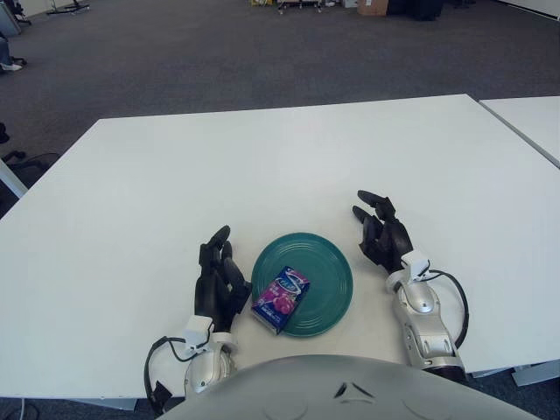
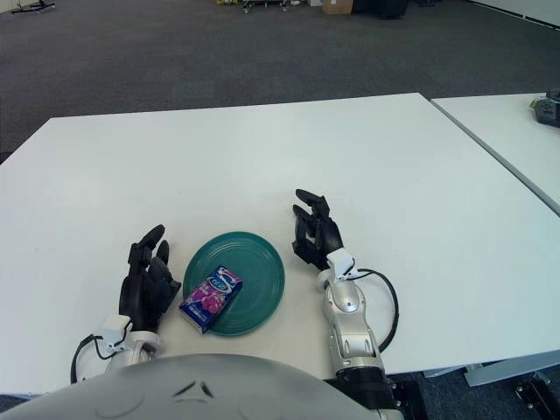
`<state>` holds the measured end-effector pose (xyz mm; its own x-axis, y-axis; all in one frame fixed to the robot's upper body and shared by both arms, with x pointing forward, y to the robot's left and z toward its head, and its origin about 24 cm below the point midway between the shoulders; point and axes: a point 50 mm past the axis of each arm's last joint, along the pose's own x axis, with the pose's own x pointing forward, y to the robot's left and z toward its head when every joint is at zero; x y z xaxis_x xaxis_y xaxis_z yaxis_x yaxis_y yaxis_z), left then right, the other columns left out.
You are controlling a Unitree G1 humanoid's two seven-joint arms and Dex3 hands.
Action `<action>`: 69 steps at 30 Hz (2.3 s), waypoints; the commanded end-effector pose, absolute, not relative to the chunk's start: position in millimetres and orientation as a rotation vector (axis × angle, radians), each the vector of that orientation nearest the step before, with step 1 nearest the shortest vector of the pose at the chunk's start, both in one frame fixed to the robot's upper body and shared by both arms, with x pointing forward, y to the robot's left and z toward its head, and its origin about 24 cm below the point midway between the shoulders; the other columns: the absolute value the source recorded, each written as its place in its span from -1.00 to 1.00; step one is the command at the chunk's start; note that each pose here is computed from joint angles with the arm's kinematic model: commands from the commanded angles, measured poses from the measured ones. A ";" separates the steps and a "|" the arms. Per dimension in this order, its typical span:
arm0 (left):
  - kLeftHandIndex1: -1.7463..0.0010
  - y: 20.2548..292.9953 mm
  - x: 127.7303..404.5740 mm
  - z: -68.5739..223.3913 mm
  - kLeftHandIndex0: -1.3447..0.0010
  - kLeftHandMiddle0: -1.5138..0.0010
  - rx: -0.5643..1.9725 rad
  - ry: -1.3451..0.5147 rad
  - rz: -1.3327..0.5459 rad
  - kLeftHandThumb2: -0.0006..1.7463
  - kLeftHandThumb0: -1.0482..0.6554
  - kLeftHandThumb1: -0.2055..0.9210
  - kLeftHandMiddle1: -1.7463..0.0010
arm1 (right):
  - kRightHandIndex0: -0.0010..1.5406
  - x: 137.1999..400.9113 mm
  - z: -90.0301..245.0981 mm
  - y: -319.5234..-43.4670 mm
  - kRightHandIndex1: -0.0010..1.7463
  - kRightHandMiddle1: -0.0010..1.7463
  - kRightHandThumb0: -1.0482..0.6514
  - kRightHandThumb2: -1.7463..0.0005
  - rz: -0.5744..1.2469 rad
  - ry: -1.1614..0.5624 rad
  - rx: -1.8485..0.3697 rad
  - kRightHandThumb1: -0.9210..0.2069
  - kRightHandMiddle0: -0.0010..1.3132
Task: Put the gum into the plate.
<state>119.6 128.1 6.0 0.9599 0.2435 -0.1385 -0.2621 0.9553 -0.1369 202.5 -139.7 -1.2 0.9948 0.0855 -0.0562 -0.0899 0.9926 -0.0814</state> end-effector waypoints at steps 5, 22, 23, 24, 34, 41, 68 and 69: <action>0.62 126.1 118.6 4.4 1.00 0.98 -0.164 0.157 0.265 0.26 -0.82 1.00 1.00 | -0.89 185.6 -24.8 -141.6 -1.00 -0.54 -0.61 -0.10 0.125 0.203 -0.127 -1.00 -1.00; 0.69 122.7 120.4 7.6 1.00 1.00 -0.239 0.122 0.148 0.39 -0.94 1.00 1.00 | -0.99 179.6 -24.2 -122.9 -1.00 -0.75 -0.70 -0.22 0.218 0.194 -0.055 -1.00 -1.00; 0.71 122.3 120.4 7.7 1.00 1.00 -0.249 0.121 0.145 0.40 -0.96 1.00 1.00 | -0.99 179.4 -23.2 -122.2 -1.00 -0.78 -0.70 -0.23 0.230 0.185 -0.056 -1.00 -1.00; 0.72 122.0 120.7 7.4 1.00 1.00 -0.256 0.120 0.144 0.40 -0.97 1.00 1.00 | -0.99 179.3 -21.6 -121.7 -1.00 -0.80 -0.71 -0.24 0.239 0.172 -0.058 -1.00 -1.00; 0.85 124.9 119.7 0.8 1.00 1.00 -0.220 0.109 0.154 0.35 -1.00 1.00 1.00 | -1.00 170.2 -5.0 -118.7 -1.00 -0.88 -0.70 -0.31 0.325 0.072 -0.054 -1.00 -1.00; 0.86 126.7 120.3 -2.6 1.00 1.00 -0.217 0.104 0.165 0.31 -1.00 1.00 1.00 | -1.00 170.3 -2.0 -120.3 -1.00 -0.89 -0.69 -0.35 0.353 0.060 -0.043 -1.00 -1.00; 0.93 124.0 124.2 0.6 1.00 1.00 -0.261 0.082 0.166 0.25 -1.00 1.00 1.00 | -0.98 171.4 1.7 -122.4 -0.99 -0.82 -0.67 -0.35 0.348 0.086 -0.039 -1.00 -1.00; 0.93 123.6 124.4 1.2 1.00 1.00 -0.263 0.082 0.167 0.25 -1.00 1.00 1.00 | -0.98 171.7 1.9 -122.3 -1.00 -0.82 -0.66 -0.35 0.351 0.086 -0.036 -1.00 -1.00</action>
